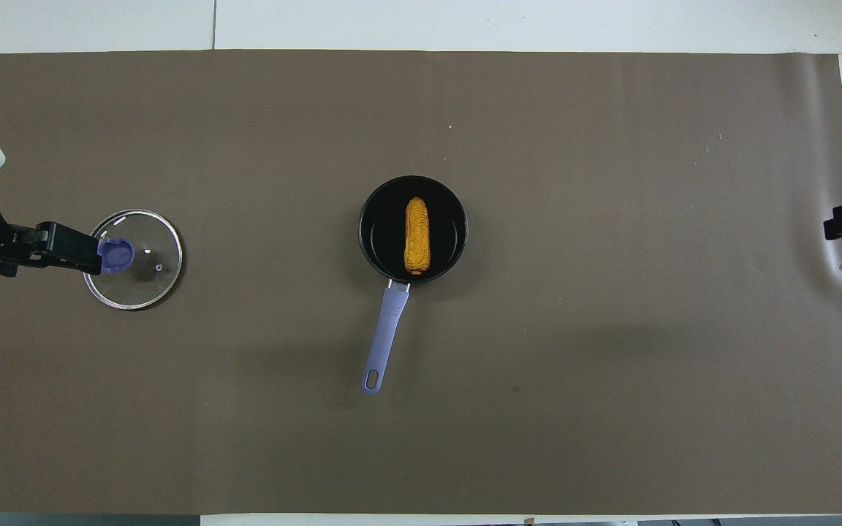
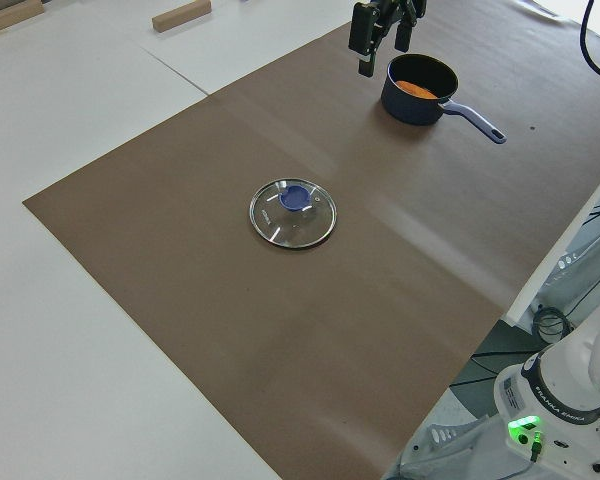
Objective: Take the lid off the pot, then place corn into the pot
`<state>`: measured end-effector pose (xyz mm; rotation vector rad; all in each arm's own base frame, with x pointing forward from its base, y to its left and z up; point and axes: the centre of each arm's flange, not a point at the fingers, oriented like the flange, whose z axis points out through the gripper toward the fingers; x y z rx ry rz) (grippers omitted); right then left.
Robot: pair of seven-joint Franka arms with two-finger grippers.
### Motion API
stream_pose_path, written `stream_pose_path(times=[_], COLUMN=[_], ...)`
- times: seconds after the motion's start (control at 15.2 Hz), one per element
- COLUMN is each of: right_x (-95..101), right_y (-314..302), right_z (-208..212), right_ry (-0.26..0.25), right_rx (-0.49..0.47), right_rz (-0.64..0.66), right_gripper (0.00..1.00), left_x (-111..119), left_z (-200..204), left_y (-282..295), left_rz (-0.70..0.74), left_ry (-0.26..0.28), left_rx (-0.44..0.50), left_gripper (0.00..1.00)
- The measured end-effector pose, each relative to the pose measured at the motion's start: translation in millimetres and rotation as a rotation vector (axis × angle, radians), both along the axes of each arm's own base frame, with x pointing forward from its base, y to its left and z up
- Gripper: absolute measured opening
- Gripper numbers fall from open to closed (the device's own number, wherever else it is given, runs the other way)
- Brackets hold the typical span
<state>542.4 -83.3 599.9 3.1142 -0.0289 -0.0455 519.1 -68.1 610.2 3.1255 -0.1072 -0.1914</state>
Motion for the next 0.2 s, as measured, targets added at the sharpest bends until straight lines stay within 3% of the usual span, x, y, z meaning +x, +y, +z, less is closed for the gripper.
stream_pose_path(times=[0.2], right_x=[0.1], right_y=[0.6], right_z=[-0.1], right_ry=[0.000], right_rx=[0.002], right_rz=[0.001], right_gripper=[1.00], left_x=[0.0], left_z=[-0.4], left_y=[-0.8], left_rz=[-0.001], left_ry=[0.001], left_rx=[0.000], left_gripper=[1.00])
